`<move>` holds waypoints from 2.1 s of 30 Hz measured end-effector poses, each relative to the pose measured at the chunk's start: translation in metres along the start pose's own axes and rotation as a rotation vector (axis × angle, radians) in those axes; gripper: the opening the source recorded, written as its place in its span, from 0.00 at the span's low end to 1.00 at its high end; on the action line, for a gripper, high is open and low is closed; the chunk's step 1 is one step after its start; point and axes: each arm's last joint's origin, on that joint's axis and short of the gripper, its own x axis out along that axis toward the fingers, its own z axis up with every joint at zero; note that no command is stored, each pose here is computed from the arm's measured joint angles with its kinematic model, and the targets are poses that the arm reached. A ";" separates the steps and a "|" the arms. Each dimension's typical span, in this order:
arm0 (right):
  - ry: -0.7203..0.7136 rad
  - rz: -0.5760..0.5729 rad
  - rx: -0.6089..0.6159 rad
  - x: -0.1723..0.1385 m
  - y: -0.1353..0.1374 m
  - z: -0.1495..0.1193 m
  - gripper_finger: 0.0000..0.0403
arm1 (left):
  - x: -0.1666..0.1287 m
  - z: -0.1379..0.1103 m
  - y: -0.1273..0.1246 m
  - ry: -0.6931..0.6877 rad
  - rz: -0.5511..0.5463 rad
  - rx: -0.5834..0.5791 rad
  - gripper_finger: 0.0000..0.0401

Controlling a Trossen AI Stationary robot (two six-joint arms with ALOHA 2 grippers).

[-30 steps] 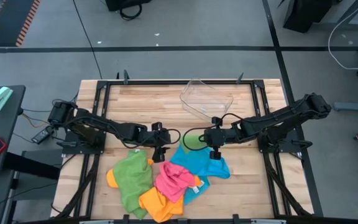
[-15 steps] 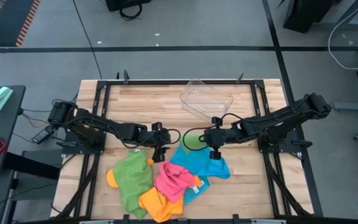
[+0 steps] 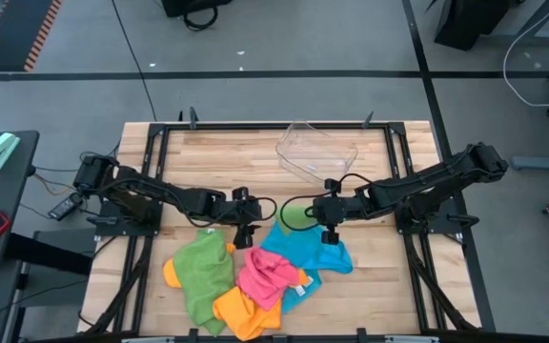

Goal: Fold microfiber towels
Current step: Put the top green towel into the transparent bin

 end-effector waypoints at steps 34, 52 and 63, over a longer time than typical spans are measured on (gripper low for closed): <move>-0.041 -0.118 -0.064 -0.030 -0.031 0.048 0.14 | -0.001 0.013 -0.002 -0.131 -0.024 -0.038 0.43; -0.009 -0.175 -0.112 -0.025 -0.058 0.050 0.14 | 0.000 0.015 -0.012 -0.345 -0.064 0.039 0.43; 0.002 -0.160 -0.167 -0.024 -0.063 0.050 0.14 | 0.000 0.015 -0.011 -0.342 -0.065 0.032 0.43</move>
